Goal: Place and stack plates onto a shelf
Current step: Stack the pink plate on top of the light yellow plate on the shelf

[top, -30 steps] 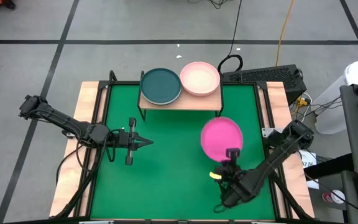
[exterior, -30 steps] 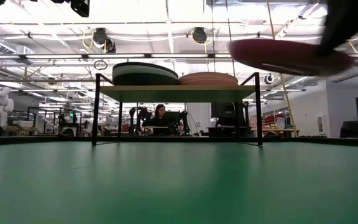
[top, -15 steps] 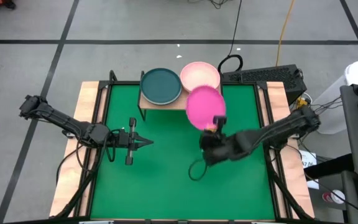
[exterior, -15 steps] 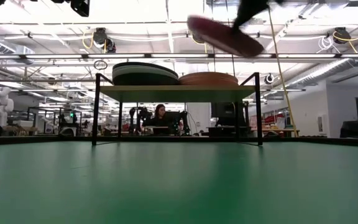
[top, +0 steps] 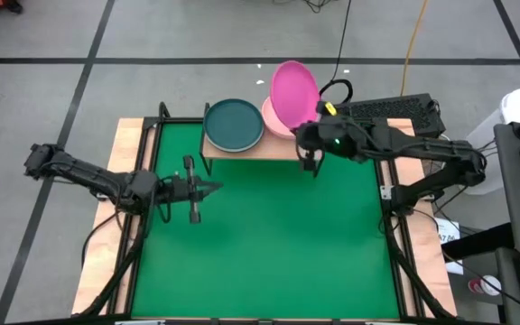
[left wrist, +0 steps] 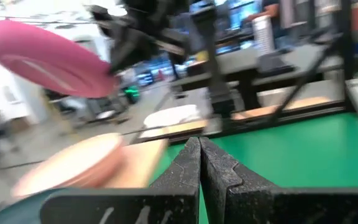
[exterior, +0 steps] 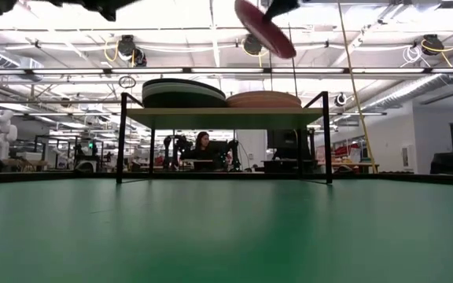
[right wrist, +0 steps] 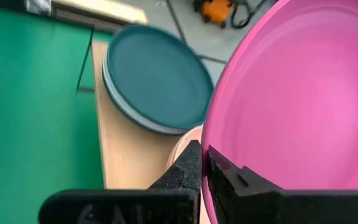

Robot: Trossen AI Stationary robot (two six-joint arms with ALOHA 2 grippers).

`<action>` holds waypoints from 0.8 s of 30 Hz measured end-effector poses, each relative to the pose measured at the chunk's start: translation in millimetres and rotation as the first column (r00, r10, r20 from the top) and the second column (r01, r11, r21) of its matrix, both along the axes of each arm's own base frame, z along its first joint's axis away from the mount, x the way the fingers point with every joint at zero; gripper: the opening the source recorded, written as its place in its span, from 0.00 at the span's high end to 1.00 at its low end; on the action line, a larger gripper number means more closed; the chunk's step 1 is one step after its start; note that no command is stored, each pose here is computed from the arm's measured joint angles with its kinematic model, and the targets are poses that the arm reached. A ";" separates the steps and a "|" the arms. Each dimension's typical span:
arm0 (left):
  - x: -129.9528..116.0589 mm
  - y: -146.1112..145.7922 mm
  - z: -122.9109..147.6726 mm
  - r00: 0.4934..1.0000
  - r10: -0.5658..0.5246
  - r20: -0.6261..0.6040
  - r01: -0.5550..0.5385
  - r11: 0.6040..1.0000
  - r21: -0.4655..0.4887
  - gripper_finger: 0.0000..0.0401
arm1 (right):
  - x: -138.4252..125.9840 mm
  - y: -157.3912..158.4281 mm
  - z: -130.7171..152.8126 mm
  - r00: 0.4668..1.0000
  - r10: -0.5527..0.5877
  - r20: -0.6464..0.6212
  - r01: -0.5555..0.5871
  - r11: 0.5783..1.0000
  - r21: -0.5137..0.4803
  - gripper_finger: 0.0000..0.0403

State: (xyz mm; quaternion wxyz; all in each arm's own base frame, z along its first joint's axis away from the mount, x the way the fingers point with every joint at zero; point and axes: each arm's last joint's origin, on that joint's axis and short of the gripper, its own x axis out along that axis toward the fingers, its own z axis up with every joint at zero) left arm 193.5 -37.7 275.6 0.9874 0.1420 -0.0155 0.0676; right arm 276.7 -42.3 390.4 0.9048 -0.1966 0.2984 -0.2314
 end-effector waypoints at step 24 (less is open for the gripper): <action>-15.1 101.6 5.0 0.996 0.090 0.027 -0.085 0.987 -0.136 1.00 | 12.8 -97.2 -62.7 0.957 0.120 -0.264 -0.053 0.967 0.249 1.00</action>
